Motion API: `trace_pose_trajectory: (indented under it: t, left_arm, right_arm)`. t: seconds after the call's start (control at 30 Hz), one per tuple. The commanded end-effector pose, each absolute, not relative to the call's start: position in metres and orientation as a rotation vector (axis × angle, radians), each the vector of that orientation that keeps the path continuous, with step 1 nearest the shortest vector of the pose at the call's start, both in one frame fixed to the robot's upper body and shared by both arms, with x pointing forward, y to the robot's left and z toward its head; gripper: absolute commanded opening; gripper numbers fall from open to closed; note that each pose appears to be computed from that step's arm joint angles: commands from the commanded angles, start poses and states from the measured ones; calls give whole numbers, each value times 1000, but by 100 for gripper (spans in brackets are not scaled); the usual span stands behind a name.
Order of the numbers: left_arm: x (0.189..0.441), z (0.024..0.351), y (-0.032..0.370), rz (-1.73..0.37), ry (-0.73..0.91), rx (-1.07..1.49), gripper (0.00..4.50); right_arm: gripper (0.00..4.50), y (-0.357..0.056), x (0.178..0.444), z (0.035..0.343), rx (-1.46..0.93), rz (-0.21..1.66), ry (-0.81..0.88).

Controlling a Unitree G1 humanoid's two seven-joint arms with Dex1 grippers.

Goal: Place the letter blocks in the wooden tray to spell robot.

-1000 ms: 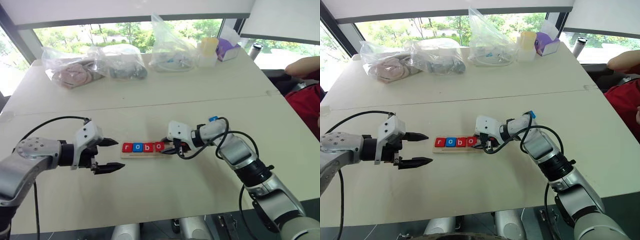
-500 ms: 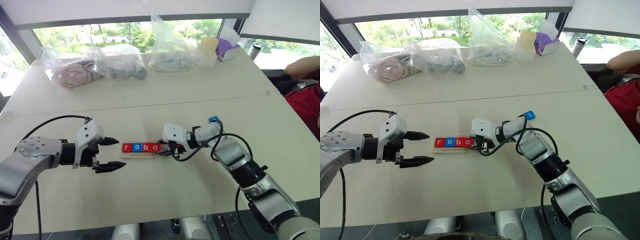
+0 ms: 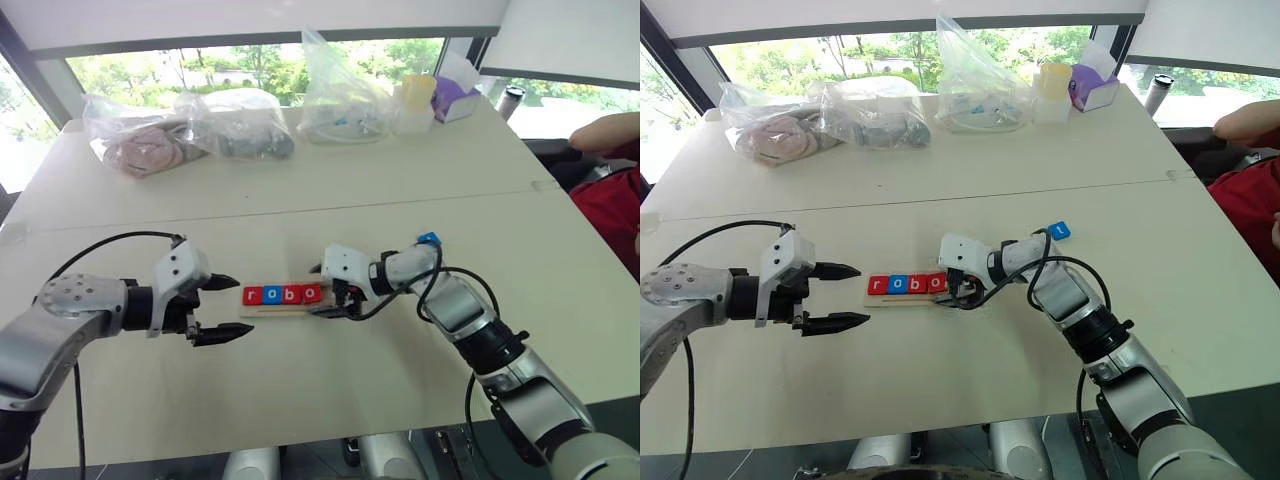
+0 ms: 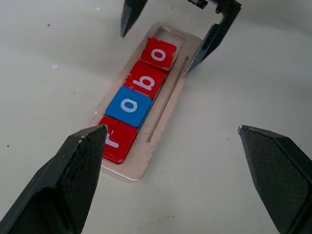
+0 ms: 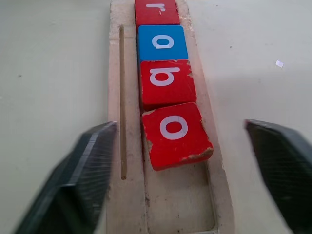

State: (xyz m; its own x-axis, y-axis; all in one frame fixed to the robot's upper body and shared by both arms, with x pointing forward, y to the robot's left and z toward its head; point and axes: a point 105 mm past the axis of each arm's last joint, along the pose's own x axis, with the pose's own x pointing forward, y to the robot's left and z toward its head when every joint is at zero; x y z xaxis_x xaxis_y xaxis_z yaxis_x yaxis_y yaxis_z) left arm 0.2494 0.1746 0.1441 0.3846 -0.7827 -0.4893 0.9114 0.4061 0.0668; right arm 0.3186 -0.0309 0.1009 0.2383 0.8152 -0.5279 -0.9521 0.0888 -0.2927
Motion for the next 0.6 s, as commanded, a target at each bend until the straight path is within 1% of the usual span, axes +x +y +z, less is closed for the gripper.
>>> trace_pose_trajectory:
  t: [0.03, 0.23, 0.4, 0.6]
  left_arm:
    - [252, 149, 175, -1102, 389, 379, 450]
    - [253, 147, 175, -1099, 389, 381, 450]
    - [254, 146, 174, -1099, 383, 380, 450]
    - [256, 146, 173, -1101, 379, 384, 450]
  right_arm:
    - [442, -27, 320, 116, -636, 1322, 202]
    - [442, -29, 316, 121, -601, 1318, 212]
    - [442, -33, 303, 113, -539, 1347, 270]
    - [442, -31, 296, 106, -530, 1363, 294]
